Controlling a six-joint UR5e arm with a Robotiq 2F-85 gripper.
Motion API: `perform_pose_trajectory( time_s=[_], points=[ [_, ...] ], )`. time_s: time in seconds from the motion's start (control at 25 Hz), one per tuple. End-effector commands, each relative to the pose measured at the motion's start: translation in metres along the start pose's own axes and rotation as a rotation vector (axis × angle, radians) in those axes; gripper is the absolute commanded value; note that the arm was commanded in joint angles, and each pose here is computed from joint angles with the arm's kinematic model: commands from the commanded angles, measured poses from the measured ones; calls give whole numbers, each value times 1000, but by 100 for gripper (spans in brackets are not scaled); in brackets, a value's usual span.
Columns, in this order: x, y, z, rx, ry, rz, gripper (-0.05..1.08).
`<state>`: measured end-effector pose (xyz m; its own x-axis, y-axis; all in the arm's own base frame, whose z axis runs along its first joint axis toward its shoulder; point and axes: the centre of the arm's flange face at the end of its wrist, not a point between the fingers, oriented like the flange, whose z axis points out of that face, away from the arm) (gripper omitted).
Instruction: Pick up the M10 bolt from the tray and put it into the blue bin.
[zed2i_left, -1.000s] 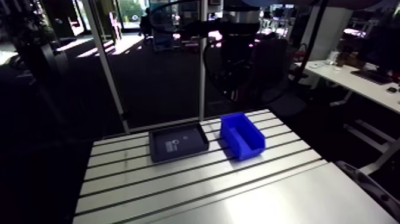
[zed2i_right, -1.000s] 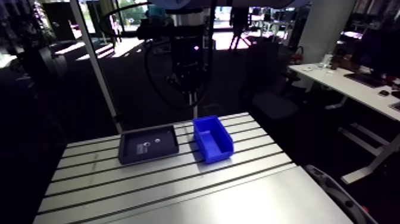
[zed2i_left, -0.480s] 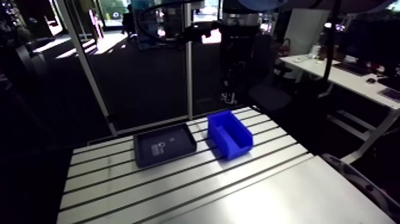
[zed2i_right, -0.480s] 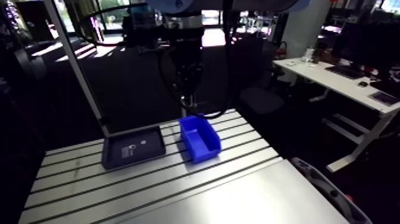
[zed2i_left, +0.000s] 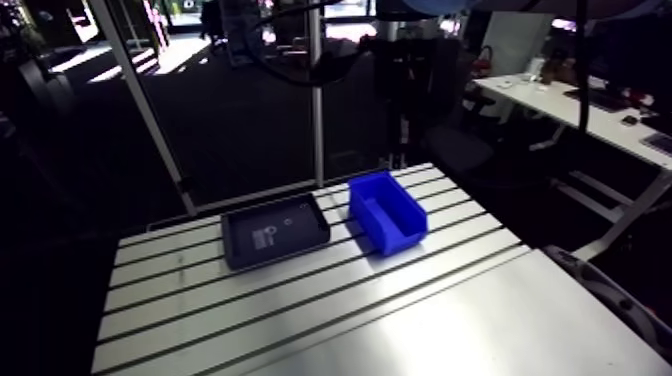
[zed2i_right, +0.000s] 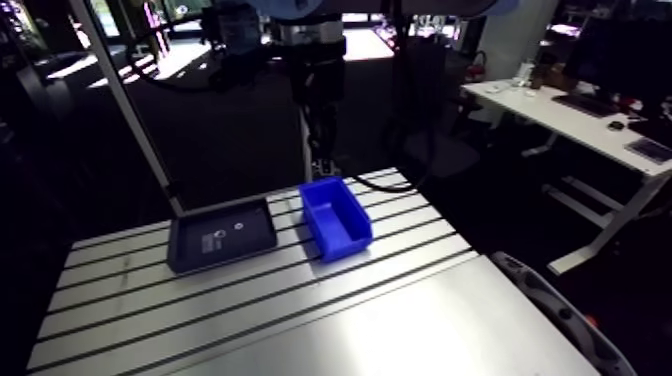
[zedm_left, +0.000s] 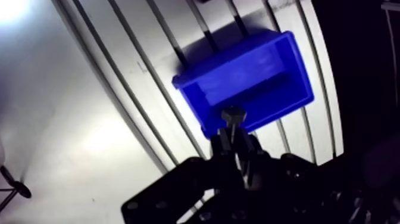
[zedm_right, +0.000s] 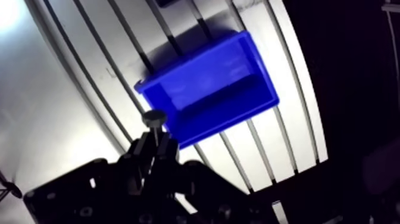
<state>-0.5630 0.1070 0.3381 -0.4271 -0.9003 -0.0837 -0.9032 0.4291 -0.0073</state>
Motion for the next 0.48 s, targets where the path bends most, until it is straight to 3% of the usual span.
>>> perform_pose_trajectory(
  time_s=[0.04,0.48],
  points=[
    [-2,4,12,22,-7,-155,104],
    [-6,18,48,77,8,-244,104]
  ],
)
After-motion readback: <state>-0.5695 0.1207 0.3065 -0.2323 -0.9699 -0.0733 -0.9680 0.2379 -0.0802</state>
